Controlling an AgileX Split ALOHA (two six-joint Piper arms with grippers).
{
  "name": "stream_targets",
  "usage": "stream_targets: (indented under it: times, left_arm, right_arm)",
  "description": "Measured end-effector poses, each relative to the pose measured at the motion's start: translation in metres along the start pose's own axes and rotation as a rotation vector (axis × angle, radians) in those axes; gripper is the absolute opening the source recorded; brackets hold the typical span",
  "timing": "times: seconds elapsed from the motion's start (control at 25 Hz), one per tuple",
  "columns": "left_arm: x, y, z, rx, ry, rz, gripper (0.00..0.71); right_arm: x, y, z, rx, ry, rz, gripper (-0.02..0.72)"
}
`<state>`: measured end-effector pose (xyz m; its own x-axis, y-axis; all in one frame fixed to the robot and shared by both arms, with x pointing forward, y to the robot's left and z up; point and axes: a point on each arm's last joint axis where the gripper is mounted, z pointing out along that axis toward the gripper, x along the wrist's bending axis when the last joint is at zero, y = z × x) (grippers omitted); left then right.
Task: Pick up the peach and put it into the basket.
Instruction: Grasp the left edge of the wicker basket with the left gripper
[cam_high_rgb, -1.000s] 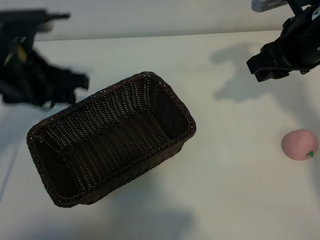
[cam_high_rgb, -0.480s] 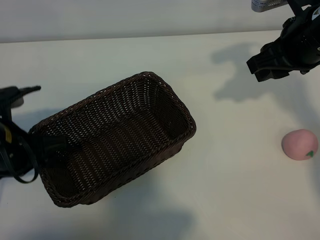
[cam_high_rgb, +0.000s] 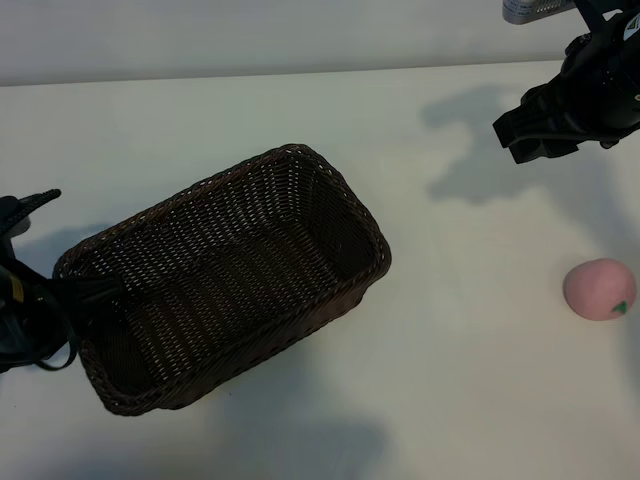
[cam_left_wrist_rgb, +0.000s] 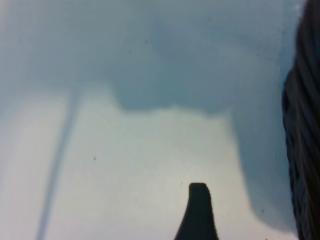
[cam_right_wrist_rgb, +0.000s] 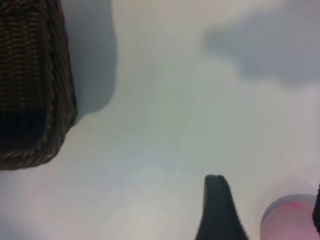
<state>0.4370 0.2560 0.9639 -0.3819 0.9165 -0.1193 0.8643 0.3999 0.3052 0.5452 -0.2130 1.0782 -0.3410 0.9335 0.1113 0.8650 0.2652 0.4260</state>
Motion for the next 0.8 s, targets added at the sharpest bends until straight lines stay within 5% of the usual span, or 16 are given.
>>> stream_targets:
  times: [0.36, 0.8]
  left_arm:
    - [-0.006, 0.008, 0.032, 0.049, -0.066, -0.018, 0.592]
    - [-0.008, 0.008, 0.052, 0.073, -0.049, -0.008, 0.571]
  right_arm:
    - [0.001, 0.000, 0.000, -0.002, 0.009, 0.006, 0.458]
    - [0.002, 0.000, 0.000, -0.002, 0.017, 0.012, 0.457]
